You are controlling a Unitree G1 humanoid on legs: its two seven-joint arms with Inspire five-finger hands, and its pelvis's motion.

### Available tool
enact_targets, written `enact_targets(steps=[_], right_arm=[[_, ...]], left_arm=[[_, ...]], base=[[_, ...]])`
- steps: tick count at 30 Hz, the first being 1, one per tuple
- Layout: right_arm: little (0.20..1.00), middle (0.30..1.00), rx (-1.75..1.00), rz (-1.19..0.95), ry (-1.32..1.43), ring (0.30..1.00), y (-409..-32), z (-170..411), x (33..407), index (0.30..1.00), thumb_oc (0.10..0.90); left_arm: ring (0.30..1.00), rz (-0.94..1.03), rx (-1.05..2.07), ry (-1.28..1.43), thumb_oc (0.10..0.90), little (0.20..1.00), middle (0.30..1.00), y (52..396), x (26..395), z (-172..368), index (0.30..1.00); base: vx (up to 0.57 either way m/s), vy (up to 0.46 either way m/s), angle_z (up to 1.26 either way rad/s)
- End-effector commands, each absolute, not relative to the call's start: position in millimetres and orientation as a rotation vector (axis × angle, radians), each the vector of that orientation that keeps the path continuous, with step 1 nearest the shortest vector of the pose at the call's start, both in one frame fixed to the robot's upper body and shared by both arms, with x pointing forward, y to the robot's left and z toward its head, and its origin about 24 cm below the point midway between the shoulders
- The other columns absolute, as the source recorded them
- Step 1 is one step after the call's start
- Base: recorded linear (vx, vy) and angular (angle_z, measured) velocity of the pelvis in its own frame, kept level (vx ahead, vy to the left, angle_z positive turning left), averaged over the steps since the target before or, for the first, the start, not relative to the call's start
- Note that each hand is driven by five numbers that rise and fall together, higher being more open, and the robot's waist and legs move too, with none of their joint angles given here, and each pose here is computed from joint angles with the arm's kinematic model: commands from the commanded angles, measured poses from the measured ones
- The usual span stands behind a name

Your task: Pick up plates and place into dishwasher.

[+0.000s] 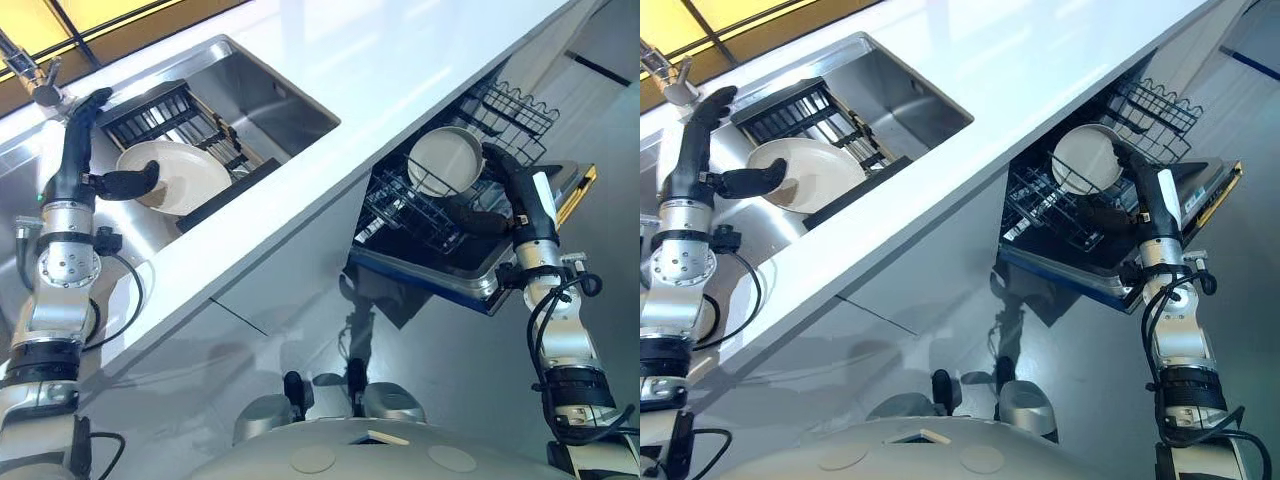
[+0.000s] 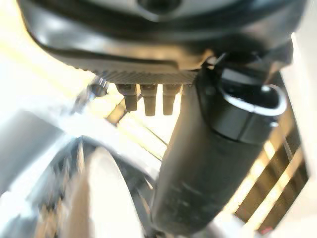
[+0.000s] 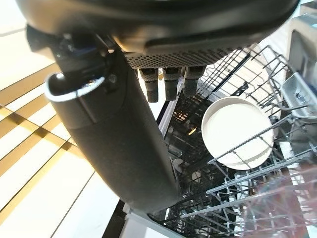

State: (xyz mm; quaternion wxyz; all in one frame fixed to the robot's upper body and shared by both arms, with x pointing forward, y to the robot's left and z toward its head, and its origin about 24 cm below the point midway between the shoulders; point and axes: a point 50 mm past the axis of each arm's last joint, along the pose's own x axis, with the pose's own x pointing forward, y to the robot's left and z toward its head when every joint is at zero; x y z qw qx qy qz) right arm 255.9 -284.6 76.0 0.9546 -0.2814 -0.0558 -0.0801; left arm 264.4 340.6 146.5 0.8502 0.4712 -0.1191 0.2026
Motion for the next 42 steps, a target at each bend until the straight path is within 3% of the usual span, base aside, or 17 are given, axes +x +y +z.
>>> enact_targets(steps=[1,10,15,25,42], right_arm=[[0.9,0.9,-0.641,-0.098,-0.356,0.9,-279,122,256,0.9,0.8],[0.9,0.9,-0.588,-0.023,-0.179,0.9,-272,84,245,0.9,0.8],[0.9,0.9,-0.566,0.023,-0.086,0.9,-265,67,241,0.9,0.8],[0.9,0.9,-0.494,0.081,-0.025,0.9,-250,46,240,0.9,0.8],[0.9,0.9,-0.474,0.114,0.016,0.9,-243,31,233,0.9,0.8]], left_arm=[[0.9,0.734,1.245,-0.553,0.8,0.9,0.9,371,242,210,0.9],[0.9,0.915,1.893,-0.802,0.8,0.9,0.9,382,204,255,0.9],[0.9,0.727,2.302,-0.69,0.8,0.9,0.9,380,206,252,0.9],[0.9,0.466,2.307,-0.6,0.8,0.9,0.9,364,227,218,0.9],[0.9,0.238,2.181,-0.565,0.8,0.9,0.9,351,236,178,0.9]], base=[[-0.03,0.032,-0.09],[-0.01,0.007,-0.01],[-0.03,0.007,0.04],[-0.03,0.004,0.07],[0.0,0.003,0.02]])
